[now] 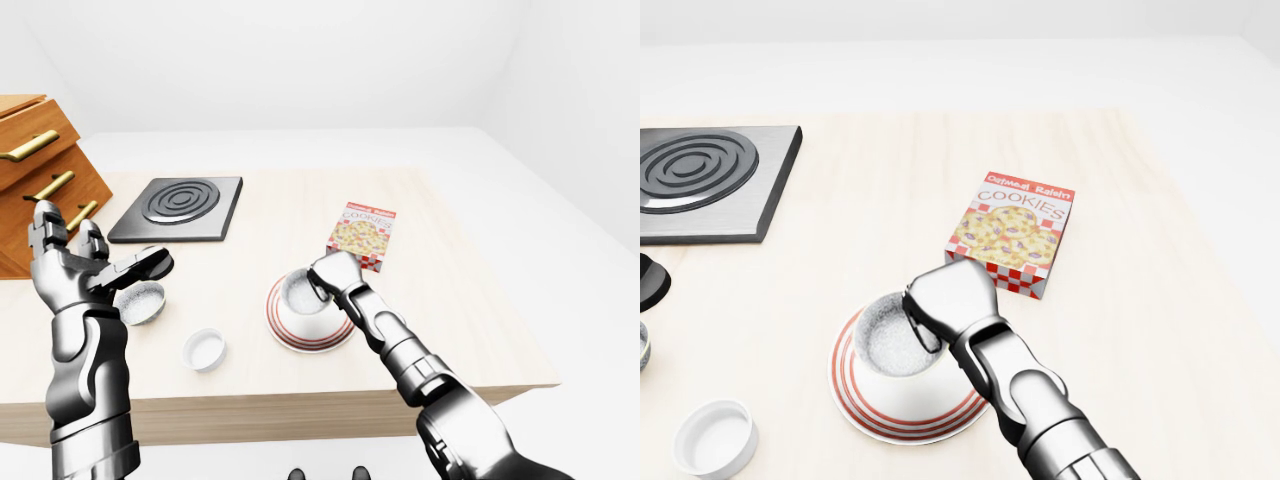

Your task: Pick the akita bowl next to the plate and place it on the plate.

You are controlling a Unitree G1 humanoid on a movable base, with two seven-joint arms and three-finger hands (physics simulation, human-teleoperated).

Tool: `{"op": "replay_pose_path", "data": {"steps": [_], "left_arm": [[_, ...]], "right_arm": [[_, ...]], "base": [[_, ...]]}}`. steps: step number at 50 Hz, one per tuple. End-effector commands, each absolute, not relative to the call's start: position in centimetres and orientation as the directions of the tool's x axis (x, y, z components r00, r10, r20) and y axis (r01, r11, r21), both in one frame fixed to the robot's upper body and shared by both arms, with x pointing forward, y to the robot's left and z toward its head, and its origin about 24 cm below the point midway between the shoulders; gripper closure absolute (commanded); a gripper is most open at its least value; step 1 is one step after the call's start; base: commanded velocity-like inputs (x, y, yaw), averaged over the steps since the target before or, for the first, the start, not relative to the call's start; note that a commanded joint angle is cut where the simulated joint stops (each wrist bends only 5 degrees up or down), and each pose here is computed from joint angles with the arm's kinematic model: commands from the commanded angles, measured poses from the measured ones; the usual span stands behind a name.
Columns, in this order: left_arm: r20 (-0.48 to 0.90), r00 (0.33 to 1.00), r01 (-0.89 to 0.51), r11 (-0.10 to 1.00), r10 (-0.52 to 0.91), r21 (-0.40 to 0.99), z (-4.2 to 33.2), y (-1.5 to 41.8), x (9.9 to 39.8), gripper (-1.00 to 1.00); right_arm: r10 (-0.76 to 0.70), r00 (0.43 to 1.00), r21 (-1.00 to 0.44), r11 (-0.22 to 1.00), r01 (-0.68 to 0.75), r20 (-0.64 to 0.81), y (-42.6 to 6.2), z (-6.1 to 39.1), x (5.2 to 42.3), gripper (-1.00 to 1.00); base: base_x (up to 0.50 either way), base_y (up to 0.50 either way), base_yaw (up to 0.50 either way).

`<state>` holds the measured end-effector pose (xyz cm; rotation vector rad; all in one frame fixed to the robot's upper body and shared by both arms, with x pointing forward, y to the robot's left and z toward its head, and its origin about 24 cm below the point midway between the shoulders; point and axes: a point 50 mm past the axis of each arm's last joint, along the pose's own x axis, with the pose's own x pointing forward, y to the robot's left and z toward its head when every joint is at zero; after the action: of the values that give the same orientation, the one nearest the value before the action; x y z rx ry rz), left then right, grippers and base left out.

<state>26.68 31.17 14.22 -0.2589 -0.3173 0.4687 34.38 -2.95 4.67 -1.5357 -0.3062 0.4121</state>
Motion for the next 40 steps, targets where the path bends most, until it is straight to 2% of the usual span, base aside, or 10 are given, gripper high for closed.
{"op": "replay_pose_path", "data": {"steps": [1, 40], "left_arm": [[0.24, 0.845, -0.398, 0.862, 0.478, -0.314, 14.2, 31.1, 26.6, -1.0], [0.239, 0.848, -0.391, 0.863, 0.473, -0.319, 14.2, 31.0, 26.7, -1.0]], "right_arm": [[0.418, 0.908, -0.999, 0.019, -0.036, -0.025, -3.4, 4.5, 34.7, 1.0], [0.406, 0.914, -1.0, 0.018, -0.023, -0.014, -3.8, 3.0, 34.6, 1.0]], "base": [[0.0, 0.0, 0.0], [0.0, 0.0, 0.0]]}}
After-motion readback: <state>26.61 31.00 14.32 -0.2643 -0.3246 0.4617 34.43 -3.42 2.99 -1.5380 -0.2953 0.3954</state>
